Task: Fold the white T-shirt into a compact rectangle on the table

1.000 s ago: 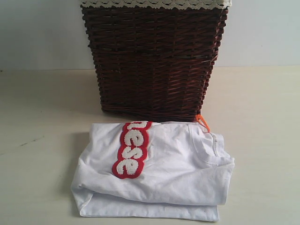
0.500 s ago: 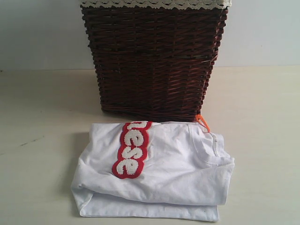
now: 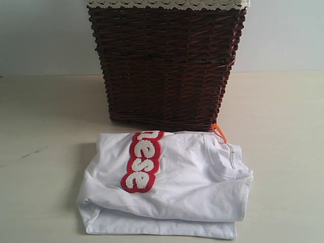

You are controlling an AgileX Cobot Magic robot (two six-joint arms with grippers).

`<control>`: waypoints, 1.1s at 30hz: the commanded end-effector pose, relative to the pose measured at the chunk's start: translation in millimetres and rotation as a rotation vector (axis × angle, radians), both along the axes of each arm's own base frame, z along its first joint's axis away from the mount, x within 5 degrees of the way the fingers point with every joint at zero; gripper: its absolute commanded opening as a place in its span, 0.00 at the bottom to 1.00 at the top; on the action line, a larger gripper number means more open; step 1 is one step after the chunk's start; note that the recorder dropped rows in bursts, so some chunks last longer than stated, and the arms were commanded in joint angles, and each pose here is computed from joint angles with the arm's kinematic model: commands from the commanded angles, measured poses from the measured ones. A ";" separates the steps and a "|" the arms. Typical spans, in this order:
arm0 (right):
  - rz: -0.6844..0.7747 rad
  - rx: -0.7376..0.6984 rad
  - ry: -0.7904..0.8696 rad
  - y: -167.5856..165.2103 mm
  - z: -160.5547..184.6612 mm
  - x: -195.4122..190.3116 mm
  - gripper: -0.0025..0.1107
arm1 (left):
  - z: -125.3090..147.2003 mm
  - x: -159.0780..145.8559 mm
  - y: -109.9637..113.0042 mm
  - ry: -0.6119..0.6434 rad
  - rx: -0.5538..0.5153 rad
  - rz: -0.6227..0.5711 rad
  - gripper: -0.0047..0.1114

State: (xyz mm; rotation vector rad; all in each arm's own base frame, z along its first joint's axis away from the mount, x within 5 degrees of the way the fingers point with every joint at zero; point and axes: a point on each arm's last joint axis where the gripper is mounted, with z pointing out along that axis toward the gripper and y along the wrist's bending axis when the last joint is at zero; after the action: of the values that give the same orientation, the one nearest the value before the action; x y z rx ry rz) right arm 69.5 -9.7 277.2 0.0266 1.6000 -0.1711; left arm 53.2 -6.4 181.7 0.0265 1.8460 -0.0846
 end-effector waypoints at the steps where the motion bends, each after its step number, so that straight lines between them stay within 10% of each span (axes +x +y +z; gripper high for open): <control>1: -0.047 0.089 -0.105 -2.0 -25.8 -4.0 0.02 | -0.1 -0.1 -0.3 -0.010 -0.013 -0.003 0.04; 33: -0.112 0.117 0.154 -3.2 -89.8 -16.0 0.02 | -0.1 -0.1 -0.3 -0.010 -0.013 -0.003 0.04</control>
State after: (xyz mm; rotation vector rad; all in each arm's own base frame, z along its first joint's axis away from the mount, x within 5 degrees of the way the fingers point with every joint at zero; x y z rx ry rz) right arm 53.4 -15.0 188.6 0.2441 1.7584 -0.1608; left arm 53.2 -6.4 181.7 0.0230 1.8461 -0.0873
